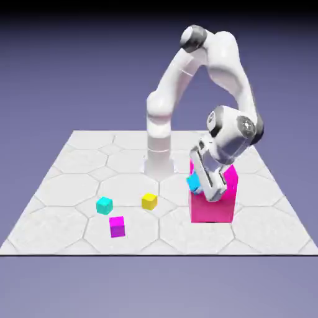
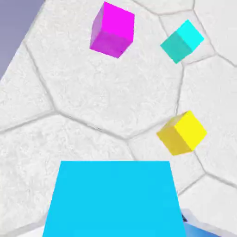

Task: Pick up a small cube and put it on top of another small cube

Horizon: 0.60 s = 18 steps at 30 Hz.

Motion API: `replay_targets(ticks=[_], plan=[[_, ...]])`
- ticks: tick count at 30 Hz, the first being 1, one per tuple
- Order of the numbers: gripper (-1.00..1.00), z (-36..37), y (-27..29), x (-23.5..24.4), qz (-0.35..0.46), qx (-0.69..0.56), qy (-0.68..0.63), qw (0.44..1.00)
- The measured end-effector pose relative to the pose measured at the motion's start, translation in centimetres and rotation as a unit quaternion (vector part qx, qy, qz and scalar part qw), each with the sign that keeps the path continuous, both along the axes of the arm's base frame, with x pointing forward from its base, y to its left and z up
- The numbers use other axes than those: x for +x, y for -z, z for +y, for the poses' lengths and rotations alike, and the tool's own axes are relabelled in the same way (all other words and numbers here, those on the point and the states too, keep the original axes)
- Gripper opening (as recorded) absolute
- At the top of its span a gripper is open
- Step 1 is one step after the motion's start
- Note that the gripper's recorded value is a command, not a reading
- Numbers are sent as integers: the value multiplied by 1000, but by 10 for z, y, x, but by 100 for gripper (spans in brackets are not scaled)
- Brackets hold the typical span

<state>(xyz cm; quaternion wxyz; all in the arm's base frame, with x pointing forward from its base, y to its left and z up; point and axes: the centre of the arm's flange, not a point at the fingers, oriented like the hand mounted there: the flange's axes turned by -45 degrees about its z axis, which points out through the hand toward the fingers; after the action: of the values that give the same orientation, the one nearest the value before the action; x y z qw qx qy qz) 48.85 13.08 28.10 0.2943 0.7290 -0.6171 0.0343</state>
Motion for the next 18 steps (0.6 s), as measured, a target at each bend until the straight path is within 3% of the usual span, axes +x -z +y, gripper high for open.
replay_targets(ticks=[6,13,18], plan=[[-100,-80,39,16,-67,-122,129,982],[-100,-181,89,13,-132,-256,254,923],[-100,-212,134,-4,-134,-259,256,921]])
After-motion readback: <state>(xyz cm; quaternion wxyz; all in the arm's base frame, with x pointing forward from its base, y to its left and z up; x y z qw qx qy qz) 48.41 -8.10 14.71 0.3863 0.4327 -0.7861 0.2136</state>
